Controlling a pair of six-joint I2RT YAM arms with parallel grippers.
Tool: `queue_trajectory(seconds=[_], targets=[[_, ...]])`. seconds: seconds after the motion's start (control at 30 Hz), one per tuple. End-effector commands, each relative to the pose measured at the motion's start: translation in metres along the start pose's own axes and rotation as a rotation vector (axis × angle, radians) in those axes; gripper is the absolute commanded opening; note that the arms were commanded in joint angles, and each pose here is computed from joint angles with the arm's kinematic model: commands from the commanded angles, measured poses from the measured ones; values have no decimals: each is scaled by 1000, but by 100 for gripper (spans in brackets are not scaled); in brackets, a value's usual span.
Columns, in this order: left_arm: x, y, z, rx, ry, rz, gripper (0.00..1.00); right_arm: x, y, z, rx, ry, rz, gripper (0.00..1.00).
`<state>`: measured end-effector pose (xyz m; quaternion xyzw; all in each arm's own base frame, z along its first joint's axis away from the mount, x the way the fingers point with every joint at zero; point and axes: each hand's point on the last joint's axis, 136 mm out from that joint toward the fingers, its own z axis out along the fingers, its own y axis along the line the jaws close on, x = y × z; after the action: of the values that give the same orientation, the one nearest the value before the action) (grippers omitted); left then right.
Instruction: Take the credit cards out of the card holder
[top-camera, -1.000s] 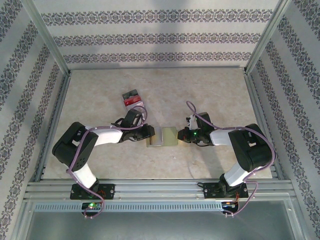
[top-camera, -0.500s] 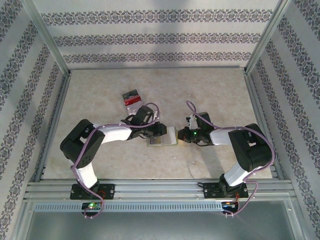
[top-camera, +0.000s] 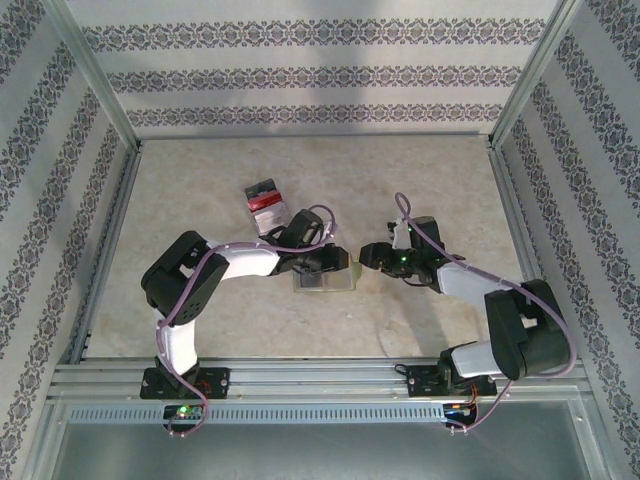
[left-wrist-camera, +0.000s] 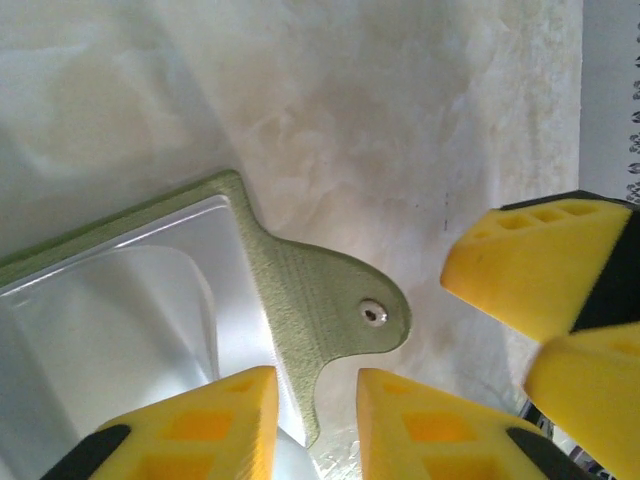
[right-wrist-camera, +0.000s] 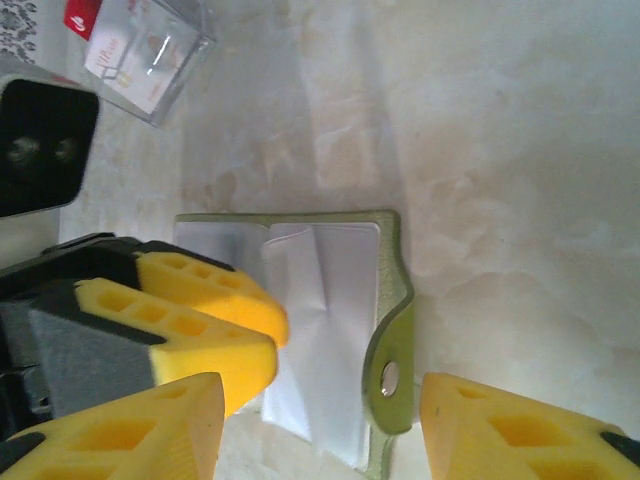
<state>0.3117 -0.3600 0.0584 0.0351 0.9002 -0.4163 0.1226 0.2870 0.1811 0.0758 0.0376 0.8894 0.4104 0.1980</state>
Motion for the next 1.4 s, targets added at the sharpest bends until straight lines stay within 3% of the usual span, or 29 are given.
queue_trajectory(seconds=[0.0, 0.37, 0.53, 0.67, 0.83, 1.37], targets=[[0, -16, 3, 44, 10, 28, 30, 11, 1, -7, 3, 33, 6, 54], [-15, -31, -60, 37, -108, 67, 48, 10, 40, -18, -73, 41, -25, 43], [-16, 1, -100, -32, -167, 20, 47, 14, 57, -5, -93, 83, -61, 27], [-7, 34, -116, -79, -184, -51, 44, 21, 67, 10, -97, 118, -81, 25], [10, 61, -115, -111, -156, -104, 42, 25, 52, 25, -53, 130, -64, 25], [4, 62, -76, -22, -72, -115, 23, 39, 15, 43, 44, 168, -30, 22]])
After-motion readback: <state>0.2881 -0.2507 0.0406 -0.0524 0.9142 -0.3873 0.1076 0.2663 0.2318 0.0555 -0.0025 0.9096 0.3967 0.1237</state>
